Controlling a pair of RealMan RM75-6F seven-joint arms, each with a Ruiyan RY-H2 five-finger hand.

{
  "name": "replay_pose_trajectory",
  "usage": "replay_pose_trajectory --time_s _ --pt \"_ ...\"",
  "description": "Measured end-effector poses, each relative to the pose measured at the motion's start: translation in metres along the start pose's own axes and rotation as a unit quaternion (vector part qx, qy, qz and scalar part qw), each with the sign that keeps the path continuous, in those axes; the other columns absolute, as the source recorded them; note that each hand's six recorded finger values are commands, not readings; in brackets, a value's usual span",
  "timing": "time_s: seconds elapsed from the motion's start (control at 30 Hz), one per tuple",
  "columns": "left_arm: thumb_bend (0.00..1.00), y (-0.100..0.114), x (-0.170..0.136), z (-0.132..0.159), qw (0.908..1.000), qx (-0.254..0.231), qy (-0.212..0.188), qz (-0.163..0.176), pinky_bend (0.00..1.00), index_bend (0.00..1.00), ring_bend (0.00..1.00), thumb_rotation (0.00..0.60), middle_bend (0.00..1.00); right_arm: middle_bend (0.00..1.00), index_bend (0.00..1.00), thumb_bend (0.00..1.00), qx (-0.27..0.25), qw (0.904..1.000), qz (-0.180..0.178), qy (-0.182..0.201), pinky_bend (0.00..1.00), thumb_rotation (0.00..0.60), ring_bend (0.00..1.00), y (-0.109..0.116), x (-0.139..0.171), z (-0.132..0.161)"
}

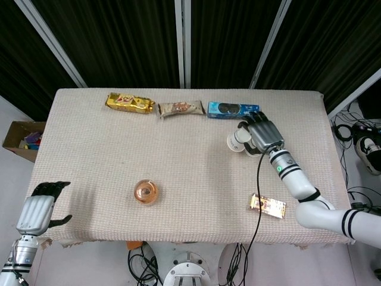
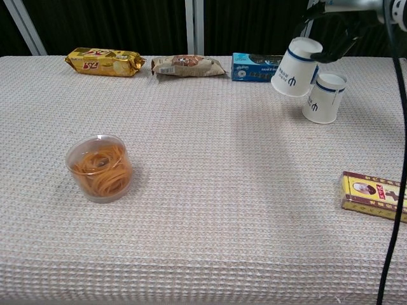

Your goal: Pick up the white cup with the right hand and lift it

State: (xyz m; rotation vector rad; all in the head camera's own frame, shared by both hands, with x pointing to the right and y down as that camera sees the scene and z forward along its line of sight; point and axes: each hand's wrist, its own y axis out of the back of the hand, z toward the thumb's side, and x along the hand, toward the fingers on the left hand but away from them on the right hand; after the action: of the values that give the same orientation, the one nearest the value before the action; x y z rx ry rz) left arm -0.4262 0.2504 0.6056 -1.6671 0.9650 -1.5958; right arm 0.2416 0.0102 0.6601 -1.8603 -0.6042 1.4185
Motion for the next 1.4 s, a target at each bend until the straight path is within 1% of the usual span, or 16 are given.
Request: replay_pose_trajectory --time_s 0.13,0.37,0.43,0.5,0.57,0.63,0.73,0.8,0.9,1.0,1.07,1.2,1.3,1.4 --pt "0.04 -0.002 -0.001 -0.003 1.0000 -0.002 0.005 -0.003 0.17 0.21 0.19 0.600 0.22 0.15 0.30 0.40 0.006 0.9999 0.012 -0.004 0.05 0.600 0.00 -0.018 -0.015 0.001" --pt "0.04 -0.007 0.000 -0.004 0.9999 -0.006 0.004 -0.008 0.17 0.21 0.19 0.600 0.22 0.15 0.31 0.39 0.014 0.9994 0.030 -0.008 0.04 0.600 0.00 -0.037 -0.020 -0.003" --pt "0.04 -0.008 0.000 -0.003 0.9999 -0.006 0.002 -0.009 0.17 0.21 0.19 0.600 0.22 0.15 0.30 0.39 0.012 0.9994 0.030 -0.008 0.04 0.600 0.00 -0.039 -0.021 -0.002" --pt "0.04 -0.008 0.000 -0.003 0.9999 -0.006 0.001 -0.009 0.17 0.21 0.19 0.600 0.22 0.15 0.28 0.39 0.012 0.9994 0.031 -0.008 0.03 0.600 0.00 -0.041 -0.022 -0.003" --pt "0.04 -0.008 0.000 -0.003 0.9999 -0.006 0.002 -0.008 0.17 0.21 0.19 0.600 0.22 0.14 0.21 0.38 0.016 0.9993 0.033 -0.009 0.02 0.600 0.00 -0.043 -0.022 -0.004" --pt "0.04 -0.008 -0.001 -0.004 0.9999 -0.007 0.003 -0.007 0.17 0.21 0.19 0.600 0.22 0.12 0.11 0.38 0.018 0.9991 0.037 -0.011 0.00 0.600 0.00 -0.045 -0.022 -0.005" --pt "0.04 -0.008 -0.002 -0.005 0.9999 -0.008 0.005 -0.007 0.17 0.21 0.19 0.600 0.22 0.10 0.02 0.38 0.018 0.9990 0.040 -0.012 0.00 0.600 0.00 -0.046 -0.020 -0.005" --pt "0.04 -0.008 -0.002 -0.005 0.9999 -0.009 0.005 -0.006 0.17 0.21 0.19 0.600 0.22 0.09 0.00 0.38 0.015 0.9990 0.040 -0.011 0.00 0.600 0.00 -0.046 -0.017 -0.004" --pt "0.04 -0.006 -0.003 -0.005 1.0000 -0.008 0.003 -0.003 0.17 0.21 0.19 0.600 0.22 0.08 0.00 0.38 0.015 0.9993 0.033 -0.010 0.00 0.600 0.00 -0.040 -0.008 -0.006" --pt "0.04 -0.001 -0.005 -0.007 0.9999 -0.006 0.004 0.007 0.17 0.21 0.19 0.600 0.22 0.08 0.00 0.38 0.015 0.9997 0.013 -0.011 0.00 0.600 0.00 -0.030 0.007 -0.012" --pt "0.04 0.004 -0.007 -0.009 0.9998 -0.004 0.007 0.018 0.17 0.21 0.19 0.600 0.22 0.07 0.00 0.38 0.015 0.9998 -0.008 -0.013 0.00 0.600 0.00 -0.020 0.024 -0.018" --pt "0.04 0.015 -0.013 -0.015 0.9989 0.007 0.016 0.043 0.17 0.21 0.19 0.600 0.22 0.07 0.00 0.38 0.018 0.9972 -0.064 -0.033 0.00 0.600 0.00 -0.006 0.066 -0.044" --pt "0.04 0.023 -0.019 -0.015 0.9975 0.019 0.021 0.065 0.17 0.21 0.19 0.600 0.22 0.05 0.00 0.38 0.013 0.9925 -0.109 -0.054 0.00 0.600 0.00 -0.004 0.112 -0.070" --pt "0.04 0.031 -0.027 -0.013 0.9955 0.033 0.024 0.086 0.17 0.21 0.19 0.600 0.22 0.04 0.00 0.36 -0.001 0.9869 -0.145 -0.070 0.00 0.600 0.00 -0.011 0.164 -0.092"
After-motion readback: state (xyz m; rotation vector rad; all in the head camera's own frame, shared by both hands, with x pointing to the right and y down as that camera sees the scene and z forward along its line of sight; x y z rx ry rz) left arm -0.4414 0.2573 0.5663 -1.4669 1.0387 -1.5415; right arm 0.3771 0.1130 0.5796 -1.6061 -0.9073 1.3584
